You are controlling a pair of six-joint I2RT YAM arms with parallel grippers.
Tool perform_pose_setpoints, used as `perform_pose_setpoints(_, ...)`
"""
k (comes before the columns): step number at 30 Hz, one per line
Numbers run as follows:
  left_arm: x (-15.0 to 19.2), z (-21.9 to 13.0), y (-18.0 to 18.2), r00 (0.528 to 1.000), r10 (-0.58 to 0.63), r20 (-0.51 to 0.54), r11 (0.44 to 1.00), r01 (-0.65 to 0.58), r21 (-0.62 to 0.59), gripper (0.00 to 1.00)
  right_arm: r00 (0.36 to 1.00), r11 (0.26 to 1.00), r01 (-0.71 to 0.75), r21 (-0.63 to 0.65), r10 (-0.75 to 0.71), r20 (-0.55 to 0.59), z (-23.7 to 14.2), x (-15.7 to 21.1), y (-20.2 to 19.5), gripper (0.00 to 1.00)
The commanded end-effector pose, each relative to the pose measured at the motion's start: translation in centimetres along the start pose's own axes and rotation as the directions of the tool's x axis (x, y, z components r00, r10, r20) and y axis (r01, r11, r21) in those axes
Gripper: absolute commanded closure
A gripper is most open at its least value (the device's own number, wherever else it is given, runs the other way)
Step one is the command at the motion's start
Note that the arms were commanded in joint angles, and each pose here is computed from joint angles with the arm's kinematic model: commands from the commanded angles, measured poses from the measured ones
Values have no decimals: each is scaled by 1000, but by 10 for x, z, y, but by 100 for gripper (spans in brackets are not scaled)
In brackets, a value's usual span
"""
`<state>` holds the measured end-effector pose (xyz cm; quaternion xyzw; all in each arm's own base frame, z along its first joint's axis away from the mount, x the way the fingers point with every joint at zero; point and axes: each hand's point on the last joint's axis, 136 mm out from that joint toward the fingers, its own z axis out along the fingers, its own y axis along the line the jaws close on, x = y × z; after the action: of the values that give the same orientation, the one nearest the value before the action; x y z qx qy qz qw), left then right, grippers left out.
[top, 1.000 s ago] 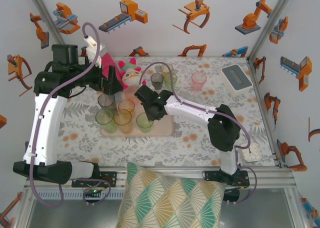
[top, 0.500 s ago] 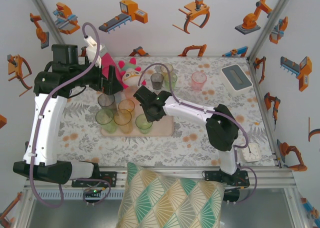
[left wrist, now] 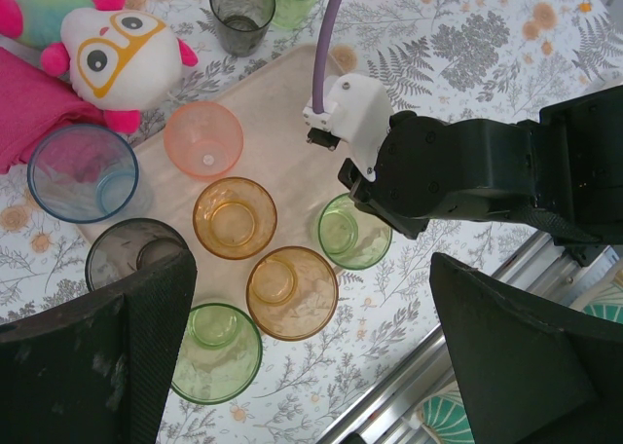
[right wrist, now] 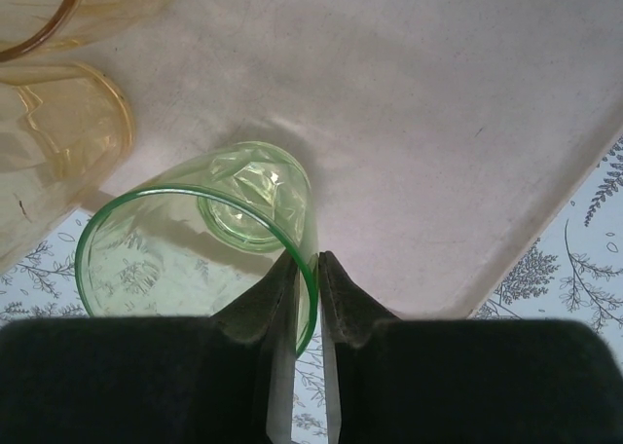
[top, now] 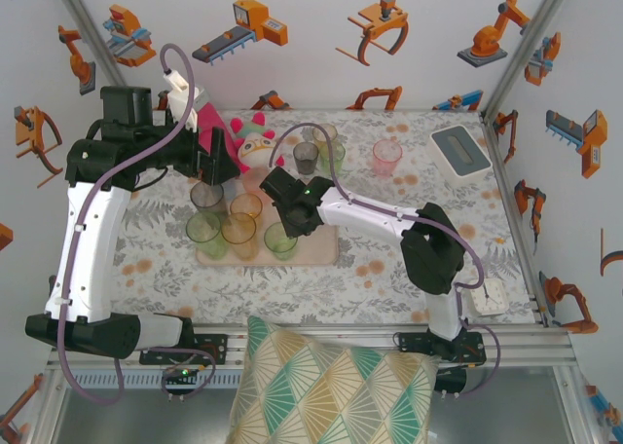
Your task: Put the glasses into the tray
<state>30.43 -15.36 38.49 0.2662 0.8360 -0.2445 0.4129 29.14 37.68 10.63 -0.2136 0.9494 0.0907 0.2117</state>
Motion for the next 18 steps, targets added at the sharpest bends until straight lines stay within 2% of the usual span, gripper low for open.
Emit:
perform_pose_setpoints(1,-4,-6,-5,1000,7,25,1000,-8,13,3,1000,1000,-17,2,17,19,-5,-4,2,78)
perform_pose_setpoints(12,-7,-7,-5,999,10,32,1000,-10,12,3,999,1000,-11,-11,11,32,-14,-7,4,67)
perform_pose_setpoints(18,-10,-10,-5,999,16,36,1000,-16,2,3,998,1000,0,-23,1,63,-30,-14,4,64)
